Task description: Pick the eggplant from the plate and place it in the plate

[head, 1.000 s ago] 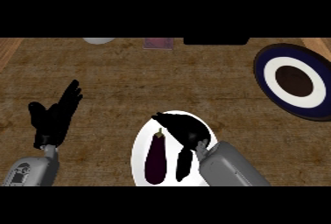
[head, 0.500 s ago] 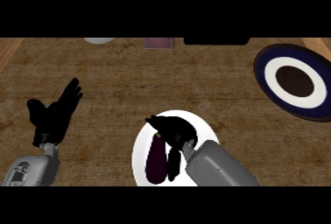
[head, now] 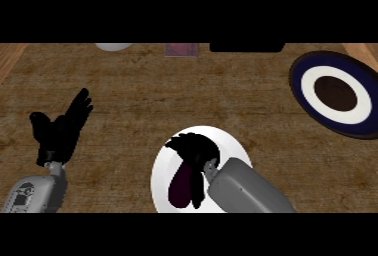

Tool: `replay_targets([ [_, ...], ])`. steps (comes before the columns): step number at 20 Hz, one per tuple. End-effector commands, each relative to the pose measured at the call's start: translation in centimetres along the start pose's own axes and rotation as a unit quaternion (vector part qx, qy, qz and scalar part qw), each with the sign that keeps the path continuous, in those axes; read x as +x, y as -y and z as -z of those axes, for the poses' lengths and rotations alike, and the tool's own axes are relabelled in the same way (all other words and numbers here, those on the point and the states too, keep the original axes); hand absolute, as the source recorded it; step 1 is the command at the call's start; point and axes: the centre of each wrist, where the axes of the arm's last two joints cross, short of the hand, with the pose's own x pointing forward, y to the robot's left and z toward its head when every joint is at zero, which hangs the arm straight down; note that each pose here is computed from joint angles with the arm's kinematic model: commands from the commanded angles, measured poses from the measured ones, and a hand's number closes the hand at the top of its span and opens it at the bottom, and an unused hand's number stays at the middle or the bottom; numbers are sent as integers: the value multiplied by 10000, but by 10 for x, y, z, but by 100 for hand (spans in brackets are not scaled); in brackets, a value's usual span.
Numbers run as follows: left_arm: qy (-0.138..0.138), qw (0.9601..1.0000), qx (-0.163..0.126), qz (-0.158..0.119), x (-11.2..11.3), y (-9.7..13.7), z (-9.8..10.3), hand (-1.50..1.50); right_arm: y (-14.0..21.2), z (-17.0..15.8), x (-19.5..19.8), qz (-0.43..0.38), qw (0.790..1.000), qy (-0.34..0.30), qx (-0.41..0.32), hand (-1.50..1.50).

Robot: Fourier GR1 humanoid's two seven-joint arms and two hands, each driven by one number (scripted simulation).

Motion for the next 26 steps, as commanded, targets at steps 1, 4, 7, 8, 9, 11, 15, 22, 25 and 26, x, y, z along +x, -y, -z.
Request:
replay_targets([
  [1, 39, 9999, -115, -29, -16, 9, 1, 0, -7, 7, 5, -260, 9975, 289, 590, 150],
  [4, -30, 10000, -29, -7, 1, -11, -9, 0, -7, 6, 7, -184, 9974, 594, 366, 150],
  [7, 6, 10000, -64, -25, -11, 22, -12, 0, -16, 13, 0, -60, 9975, 570, 417, 150],
  [8, -14, 9999, -146, 30, -4, 2, -4, 0, -24, 6, 14, 33, 9981, 517, 341, 150],
  [9, -10, 10000, -43, 24, 1, 9, 2, 0, -32, 16, -1, -75, 9982, 510, 317, 150],
  [11, 35, 10000, -81, -27, 18, 6, 9, 0, -22, 7, 9, 34, 9981, 588, 196, 150],
  [15, -79, 9999, 135, -7, -20, -7, -17, 0, 16, -69, -69, 87, 9847, 1719, -280, 150],
  [22, -106, 9997, 217, -7, -15, -11, -21, 0, 83, -172, -137, -190, 9525, 2175, -2125, 150],
  [25, -130, 9995, 288, -86, -8, -8, -15, 0, 104, -208, -150, 99, 9183, 2302, -3219, 150],
  [26, -110, 9995, 289, -70, -9, -18, -18, 0, 100, -211, -161, 224, 9064, 2074, -3673, 150],
])
